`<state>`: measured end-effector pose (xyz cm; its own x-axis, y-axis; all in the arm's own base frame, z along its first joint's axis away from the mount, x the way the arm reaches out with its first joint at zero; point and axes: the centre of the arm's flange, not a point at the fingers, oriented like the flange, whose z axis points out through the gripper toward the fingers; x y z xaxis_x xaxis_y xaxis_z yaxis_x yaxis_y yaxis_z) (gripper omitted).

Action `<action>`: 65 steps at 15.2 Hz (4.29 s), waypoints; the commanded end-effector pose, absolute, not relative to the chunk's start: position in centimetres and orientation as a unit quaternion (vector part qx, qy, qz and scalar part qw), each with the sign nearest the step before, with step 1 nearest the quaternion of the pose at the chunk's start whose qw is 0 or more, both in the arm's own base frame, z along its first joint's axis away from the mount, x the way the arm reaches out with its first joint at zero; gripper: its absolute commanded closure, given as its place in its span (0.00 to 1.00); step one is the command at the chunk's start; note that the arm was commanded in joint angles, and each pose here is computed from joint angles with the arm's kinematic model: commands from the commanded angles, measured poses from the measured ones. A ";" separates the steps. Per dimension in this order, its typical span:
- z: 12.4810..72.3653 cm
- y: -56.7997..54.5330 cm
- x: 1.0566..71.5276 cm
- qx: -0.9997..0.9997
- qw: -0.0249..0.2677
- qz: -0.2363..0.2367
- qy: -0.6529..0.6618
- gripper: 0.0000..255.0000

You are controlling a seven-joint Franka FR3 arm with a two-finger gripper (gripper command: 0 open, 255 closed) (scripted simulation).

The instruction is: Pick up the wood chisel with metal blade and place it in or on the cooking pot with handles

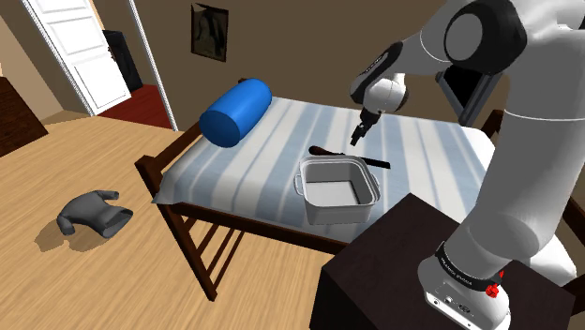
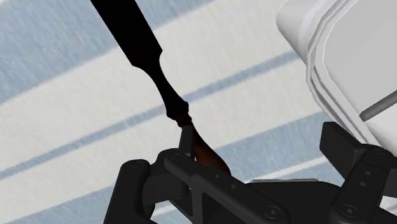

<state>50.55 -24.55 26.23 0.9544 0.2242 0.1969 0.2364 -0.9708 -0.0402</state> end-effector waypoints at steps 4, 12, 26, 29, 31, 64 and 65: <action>20.7 -27.1 53.6 -0.985 0.038 -0.097 -0.140 0.00; 12.4 -31.0 59.0 -0.978 0.046 -0.097 -0.178 0.00; 8.5 -30.5 59.7 -0.978 0.046 -0.097 -0.178 0.00; 8.5 -30.5 59.7 -0.978 0.046 -0.097 -0.178 1.00; 8.5 -30.5 59.7 -0.978 0.046 -0.097 -0.178 1.00; 22.2 -30.5 59.7 -0.978 0.046 -0.097 -0.178 1.00; 22.7 -30.5 59.7 -0.978 0.046 -0.097 -0.178 1.00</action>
<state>59.64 -30.45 22.19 0.9181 0.3384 0.2065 0.3562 -0.9327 -0.0555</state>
